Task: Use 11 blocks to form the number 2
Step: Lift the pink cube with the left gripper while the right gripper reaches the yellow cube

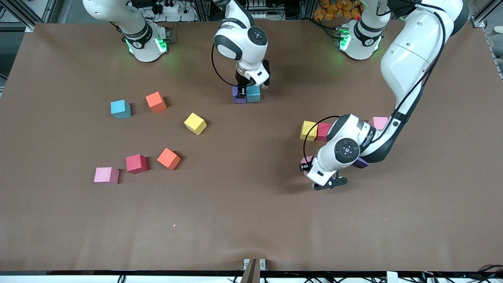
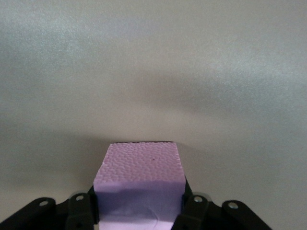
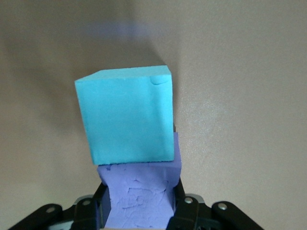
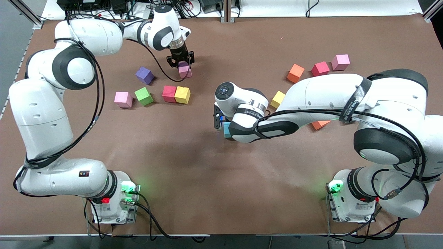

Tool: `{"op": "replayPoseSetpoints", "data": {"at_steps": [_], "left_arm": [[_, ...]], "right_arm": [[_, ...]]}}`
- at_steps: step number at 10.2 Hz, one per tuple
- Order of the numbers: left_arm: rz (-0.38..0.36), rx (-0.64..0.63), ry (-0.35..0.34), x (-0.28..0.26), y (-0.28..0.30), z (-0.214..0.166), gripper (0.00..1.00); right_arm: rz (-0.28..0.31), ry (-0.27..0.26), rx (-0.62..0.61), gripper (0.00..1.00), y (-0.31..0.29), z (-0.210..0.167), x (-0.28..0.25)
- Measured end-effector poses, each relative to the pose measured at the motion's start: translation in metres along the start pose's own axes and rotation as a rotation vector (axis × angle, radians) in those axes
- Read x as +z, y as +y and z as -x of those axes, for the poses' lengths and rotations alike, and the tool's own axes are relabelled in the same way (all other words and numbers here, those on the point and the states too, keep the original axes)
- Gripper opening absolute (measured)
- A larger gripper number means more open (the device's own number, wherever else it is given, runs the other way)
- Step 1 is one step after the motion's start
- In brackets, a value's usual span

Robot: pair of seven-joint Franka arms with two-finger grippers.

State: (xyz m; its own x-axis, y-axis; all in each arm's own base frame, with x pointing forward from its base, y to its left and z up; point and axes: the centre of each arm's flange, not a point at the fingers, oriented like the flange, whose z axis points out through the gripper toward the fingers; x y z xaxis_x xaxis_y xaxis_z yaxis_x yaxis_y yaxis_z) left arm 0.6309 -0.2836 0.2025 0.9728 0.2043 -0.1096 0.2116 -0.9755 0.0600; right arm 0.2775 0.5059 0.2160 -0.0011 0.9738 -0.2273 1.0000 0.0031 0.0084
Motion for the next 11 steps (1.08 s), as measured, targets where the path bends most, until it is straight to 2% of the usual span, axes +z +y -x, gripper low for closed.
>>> {"op": "replayPoseSetpoints", "data": {"at_steps": [3,4,6,7,11], "left_arm": [[0.009,-0.013,0.014,-0.008,-0.004,-0.008,0.56],[0.012,-0.014,0.02,-0.011,-0.004,-0.009,0.56],[0.014,-0.013,0.034,-0.022,-0.003,-0.011,0.56],[0.01,-0.012,0.039,-0.029,-0.003,-0.01,0.56],[-0.046,-0.045,0.04,-0.084,-0.003,0.001,0.56]], "right_arm": [[0.0,0.0,0.0,0.54,0.0,0.0,0.001],[0.0,-0.001,0.0,0.64,0.0,0.0,0.001],[0.0,-0.001,0.001,0.93,0.001,0.0,0.001],[0.0,-0.001,0.002,1.0,0.001,0.0,0.001],[-0.003,-0.014,0.008,1.0,0.005,0.002,-0.019]]}}
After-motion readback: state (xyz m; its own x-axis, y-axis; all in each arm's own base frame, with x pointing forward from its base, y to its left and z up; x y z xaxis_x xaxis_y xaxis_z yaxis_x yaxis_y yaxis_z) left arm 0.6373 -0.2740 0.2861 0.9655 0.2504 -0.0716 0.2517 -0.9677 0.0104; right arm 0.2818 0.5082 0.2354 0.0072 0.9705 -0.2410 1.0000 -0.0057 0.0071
